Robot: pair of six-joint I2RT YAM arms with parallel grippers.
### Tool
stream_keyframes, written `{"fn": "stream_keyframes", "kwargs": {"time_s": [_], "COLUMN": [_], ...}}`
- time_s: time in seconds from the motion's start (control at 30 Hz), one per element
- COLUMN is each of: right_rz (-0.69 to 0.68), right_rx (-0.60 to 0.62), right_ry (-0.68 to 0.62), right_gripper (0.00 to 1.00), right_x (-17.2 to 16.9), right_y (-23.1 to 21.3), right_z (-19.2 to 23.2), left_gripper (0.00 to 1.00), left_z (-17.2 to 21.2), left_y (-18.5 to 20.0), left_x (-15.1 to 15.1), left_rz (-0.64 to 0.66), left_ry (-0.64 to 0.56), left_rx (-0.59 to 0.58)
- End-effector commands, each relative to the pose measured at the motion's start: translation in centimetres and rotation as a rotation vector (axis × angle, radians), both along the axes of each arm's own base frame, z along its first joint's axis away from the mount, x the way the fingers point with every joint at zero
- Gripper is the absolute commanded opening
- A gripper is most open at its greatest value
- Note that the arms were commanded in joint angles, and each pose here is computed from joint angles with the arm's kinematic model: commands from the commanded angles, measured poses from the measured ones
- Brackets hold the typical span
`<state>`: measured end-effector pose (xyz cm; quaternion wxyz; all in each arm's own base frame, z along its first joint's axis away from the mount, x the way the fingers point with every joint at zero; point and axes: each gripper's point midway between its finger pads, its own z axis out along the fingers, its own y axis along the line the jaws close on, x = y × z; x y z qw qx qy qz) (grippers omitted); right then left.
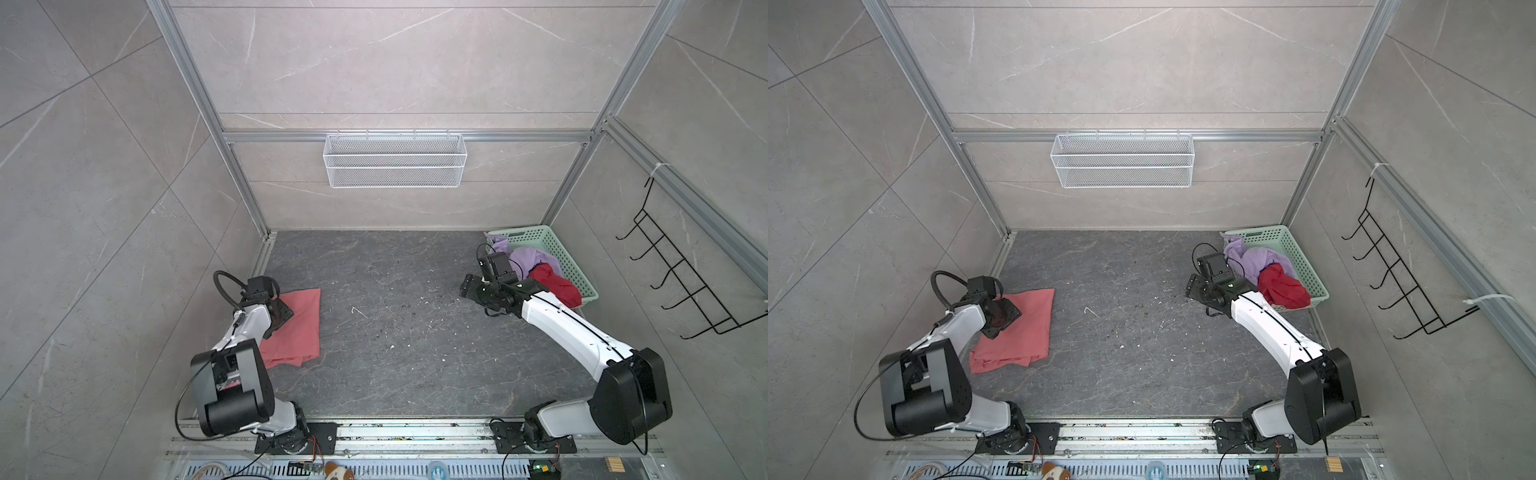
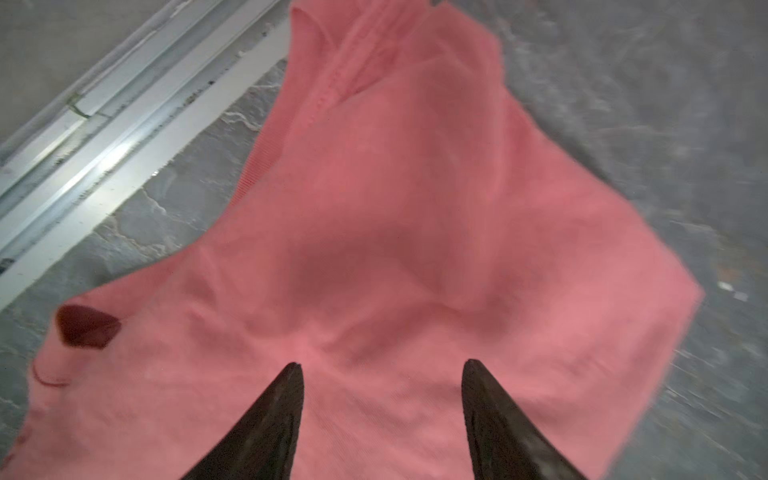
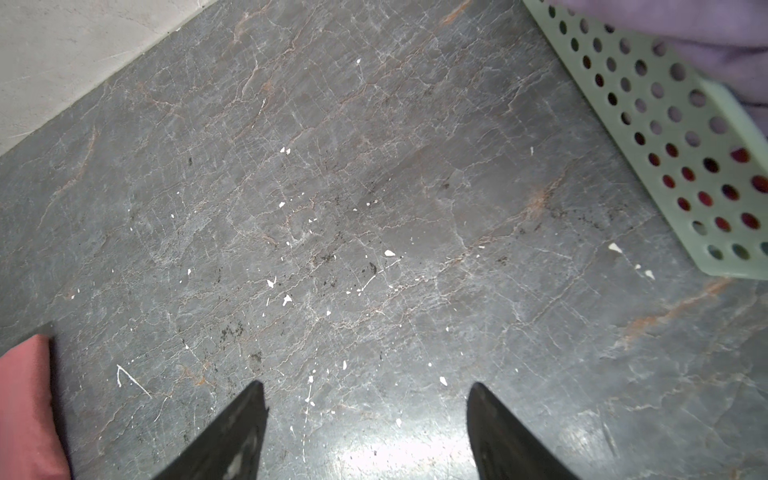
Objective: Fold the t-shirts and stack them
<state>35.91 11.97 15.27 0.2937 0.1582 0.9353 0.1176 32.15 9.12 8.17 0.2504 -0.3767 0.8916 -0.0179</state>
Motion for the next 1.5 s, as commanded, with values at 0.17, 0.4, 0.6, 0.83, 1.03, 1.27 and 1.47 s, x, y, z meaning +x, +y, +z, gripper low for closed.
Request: {"fn": "stream_keyframes", "kwargs": {"time_s": [0.17, 0.4, 0.6, 0.83, 1.03, 1.27, 1.47], "right_rz": [0.021, 0.018, -0.004, -0.018, -0.022, -0.033, -0.035], "right_rx": [0.018, 0.024, 0.008, -0.002, -0.003, -0.01, -0.012], "right_ry": [0.02, 0.019, 0.023, 0.021, 0.035, 0.036, 0.035], "right_gripper": [0.77, 0.77, 0.77, 0.78, 0.78, 0.78, 0.78], "right_x": [0.4, 0.0, -0.4, -0.4, -0.3, -0.3, -0.2], "right_y": [0.7, 0.5, -0.3, -1.0, -1.1, -1.7, -1.9], "right_z": [-1.0, -1.3, -1.5, -1.5, -1.9, -1.8, -1.6], "left_gripper": [0.65, 0.65, 0.65, 0.65, 0.65, 0.63, 0.62], "left_z": [1.9, -2.0, -4.7, -6.7, -7.1, -7.3, -7.6], "left_y": [-7.5, -7.8, -6.7, -4.2, -3.8, -3.8, -3.5], "left_x": [3.2, 4.0, 2.4, -1.0, -1.5, -2.1, -3.6], "left_rz": [-0.166, -0.112, -0.089, -0.077, -0.108, -0.116, -0.09], "left_ry": [-0.085, -0.005, 0.099, 0.19, 0.234, 0.258, 0.307], "left_rx": [-0.127, -0.118, -0.094, -0.109, -0.111, -0.107, -0.086]}}
